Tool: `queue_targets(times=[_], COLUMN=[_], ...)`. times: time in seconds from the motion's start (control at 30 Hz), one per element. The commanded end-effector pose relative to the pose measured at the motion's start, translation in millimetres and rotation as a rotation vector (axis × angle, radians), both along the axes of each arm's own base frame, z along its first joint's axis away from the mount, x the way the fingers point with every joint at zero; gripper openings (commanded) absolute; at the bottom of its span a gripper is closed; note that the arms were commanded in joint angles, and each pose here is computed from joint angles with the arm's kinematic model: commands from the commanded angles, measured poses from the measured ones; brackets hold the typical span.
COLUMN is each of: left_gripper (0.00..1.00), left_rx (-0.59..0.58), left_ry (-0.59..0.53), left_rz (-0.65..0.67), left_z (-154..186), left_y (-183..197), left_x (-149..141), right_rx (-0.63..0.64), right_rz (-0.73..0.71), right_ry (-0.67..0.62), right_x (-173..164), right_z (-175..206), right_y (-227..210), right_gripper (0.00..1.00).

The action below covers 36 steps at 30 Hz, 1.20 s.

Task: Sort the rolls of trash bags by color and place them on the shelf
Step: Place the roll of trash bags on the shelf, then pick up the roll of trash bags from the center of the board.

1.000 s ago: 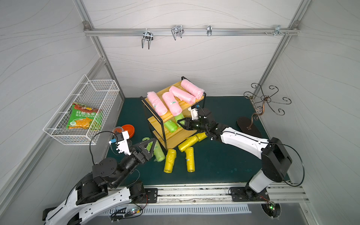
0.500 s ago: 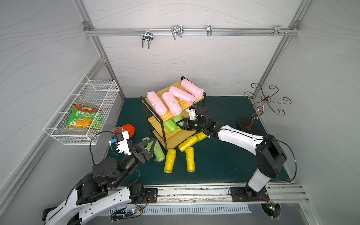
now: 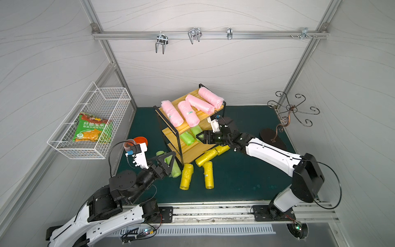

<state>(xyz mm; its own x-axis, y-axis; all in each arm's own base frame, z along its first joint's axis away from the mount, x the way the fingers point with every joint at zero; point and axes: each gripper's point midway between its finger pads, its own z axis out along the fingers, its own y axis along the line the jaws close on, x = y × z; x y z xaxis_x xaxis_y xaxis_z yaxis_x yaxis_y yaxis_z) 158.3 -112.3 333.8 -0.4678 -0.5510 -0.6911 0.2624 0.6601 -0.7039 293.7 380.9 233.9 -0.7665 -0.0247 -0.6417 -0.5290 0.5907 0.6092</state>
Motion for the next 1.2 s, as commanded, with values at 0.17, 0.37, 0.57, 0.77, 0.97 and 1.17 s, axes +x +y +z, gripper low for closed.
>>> queue_targets(times=[0.17, 0.37, 0.57, 0.77, 0.97, 1.17], left_gripper=[0.92, 0.90, 0.90, 0.90, 0.91, 0.94], left_rx=[0.182, 0.301, 0.412, 0.455, 0.515, 0.598], left_ry=[0.082, 0.170, 0.283, 0.449, 0.638, 0.736], left_rz=[0.018, -0.031, -0.075, -0.098, -0.165, -0.188], left_z=[-31.2, -62.6, -102.2, -146.7, -196.7, -227.6], left_y=[2.1, -13.2, -27.6, -22.4, -17.4, -27.5], left_x=[2.2, 1.5, -1.0, -18.8, -47.2, -52.0], right_rx=[-0.006, -0.053, -0.131, -0.126, -0.088, -0.105], right_rz=[-0.057, -0.084, -0.113, -0.111, -0.146, -0.136], right_ry=[-0.088, -0.039, -0.003, 0.034, 0.043, 0.061], right_x=[-26.6, -61.0, -84.8, -104.1, -114.3, -119.8], right_z=[33.9, 24.3, -8.7, -22.8, -29.9, -39.5], right_y=[-49.9, -91.2, -125.9, -141.5, -154.5, -154.3], right_gripper=[0.79, 0.80, 0.82, 0.81, 0.80, 0.79])
